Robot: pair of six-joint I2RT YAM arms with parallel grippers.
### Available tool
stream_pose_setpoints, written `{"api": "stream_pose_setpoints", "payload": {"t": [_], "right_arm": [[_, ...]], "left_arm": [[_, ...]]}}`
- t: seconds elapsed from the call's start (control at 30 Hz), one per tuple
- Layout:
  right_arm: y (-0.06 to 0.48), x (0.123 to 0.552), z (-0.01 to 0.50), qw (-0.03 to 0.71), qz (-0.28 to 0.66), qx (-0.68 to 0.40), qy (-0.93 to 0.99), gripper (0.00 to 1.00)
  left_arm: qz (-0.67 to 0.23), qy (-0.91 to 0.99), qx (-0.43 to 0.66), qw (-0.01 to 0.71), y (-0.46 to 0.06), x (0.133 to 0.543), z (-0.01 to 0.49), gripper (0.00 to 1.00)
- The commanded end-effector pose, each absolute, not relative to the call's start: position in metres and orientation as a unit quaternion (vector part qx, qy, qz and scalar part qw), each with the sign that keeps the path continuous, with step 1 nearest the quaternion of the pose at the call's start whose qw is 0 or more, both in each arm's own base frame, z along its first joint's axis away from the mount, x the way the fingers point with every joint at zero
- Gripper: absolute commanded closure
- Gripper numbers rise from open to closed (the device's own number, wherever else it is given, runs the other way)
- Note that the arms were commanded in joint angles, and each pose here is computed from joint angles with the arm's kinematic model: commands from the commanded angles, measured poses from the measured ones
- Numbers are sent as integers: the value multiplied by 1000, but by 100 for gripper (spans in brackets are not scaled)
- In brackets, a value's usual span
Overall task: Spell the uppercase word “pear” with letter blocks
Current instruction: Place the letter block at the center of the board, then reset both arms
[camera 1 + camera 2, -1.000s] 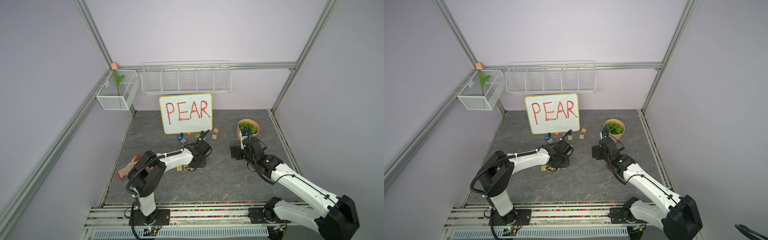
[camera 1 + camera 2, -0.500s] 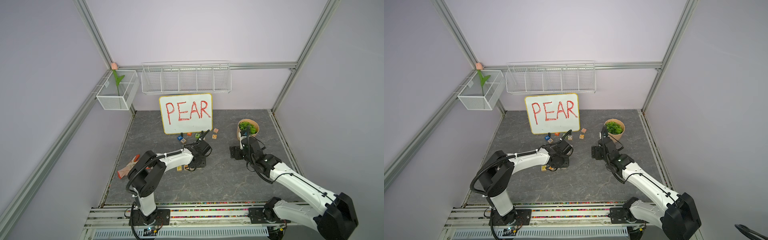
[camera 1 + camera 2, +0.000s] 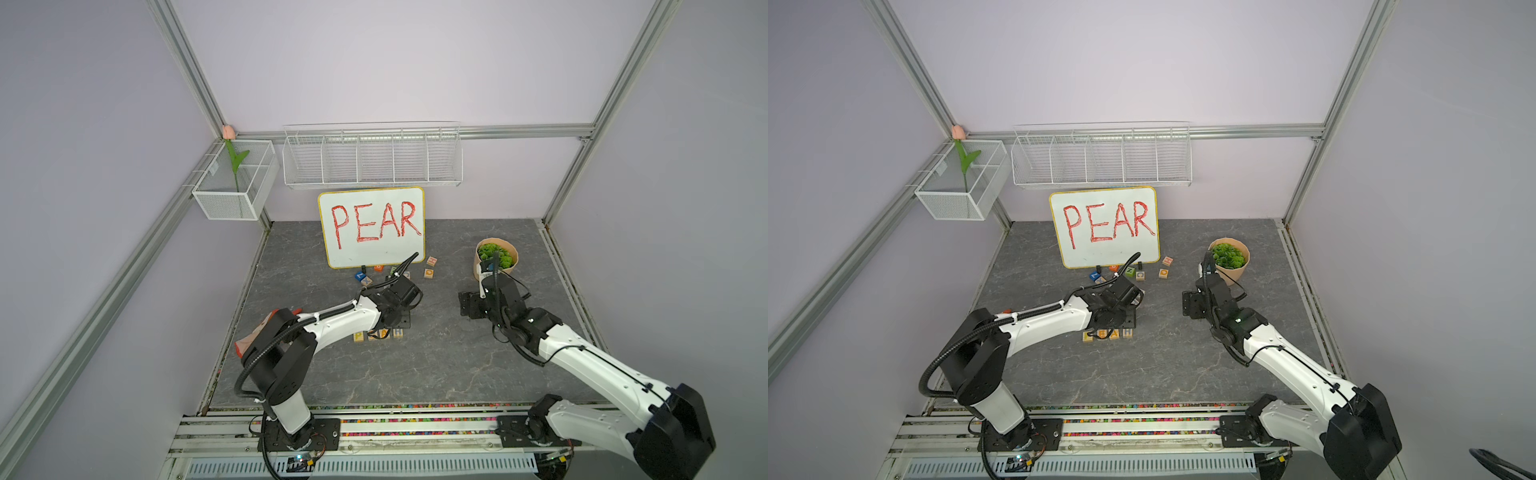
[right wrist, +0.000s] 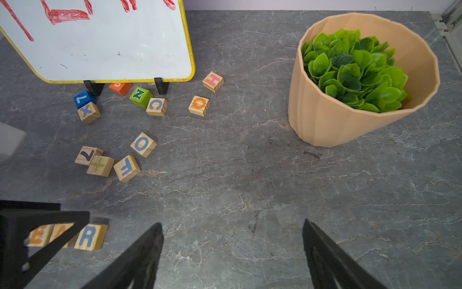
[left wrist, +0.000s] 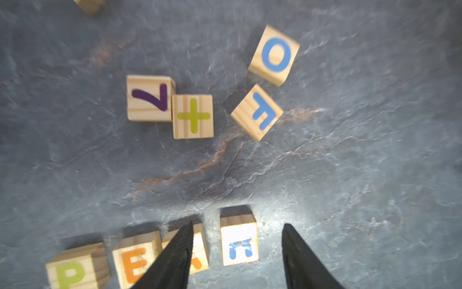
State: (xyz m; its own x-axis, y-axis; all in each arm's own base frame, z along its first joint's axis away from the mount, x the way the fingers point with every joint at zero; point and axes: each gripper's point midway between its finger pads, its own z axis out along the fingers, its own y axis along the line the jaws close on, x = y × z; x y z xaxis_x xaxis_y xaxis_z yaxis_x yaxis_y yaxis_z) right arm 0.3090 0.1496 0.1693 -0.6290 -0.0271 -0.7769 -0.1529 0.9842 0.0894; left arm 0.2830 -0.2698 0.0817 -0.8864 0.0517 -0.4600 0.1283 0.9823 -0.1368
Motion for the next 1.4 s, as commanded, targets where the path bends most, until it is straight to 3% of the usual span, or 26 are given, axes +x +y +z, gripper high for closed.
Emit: {"api": "stream_pose_setpoints", "payload": {"t": [0.0,0.03,0.07,0.1,0.2,0.37,0.63,0.93,1.1,1.37], "right_arm": [[145,318,184,457,57,-44,887,11],[141,320,186,463,47,-41,884,11],[138,322,188,470,40,-39,881,11],[135,325,190,477,33,-35,877,11],[120,333,196,492,-1,-16,870,11],[73,335,206,511,-73,35,856,11],[-19,318,200,513,-142,157,832,11],[-60,316,177,504,-179,191,823,11],[-59,317,165,554,-170,171,796,11],[-51,327,139,566,-138,134,802,11]], "left_arm": [[-52,943,76,319,-257,302,127,36],[-47,936,87,337,-254,306,136,34],[-41,930,94,354,-250,309,145,14],[-43,921,105,372,-249,314,155,1],[-23,897,101,429,-229,329,186,1],[12,851,35,524,-153,350,231,1],[5,776,-112,621,-22,358,223,1],[126,775,-130,605,21,372,165,1],[117,784,-108,599,18,385,145,1],[81,751,-119,644,34,387,124,1]]}}
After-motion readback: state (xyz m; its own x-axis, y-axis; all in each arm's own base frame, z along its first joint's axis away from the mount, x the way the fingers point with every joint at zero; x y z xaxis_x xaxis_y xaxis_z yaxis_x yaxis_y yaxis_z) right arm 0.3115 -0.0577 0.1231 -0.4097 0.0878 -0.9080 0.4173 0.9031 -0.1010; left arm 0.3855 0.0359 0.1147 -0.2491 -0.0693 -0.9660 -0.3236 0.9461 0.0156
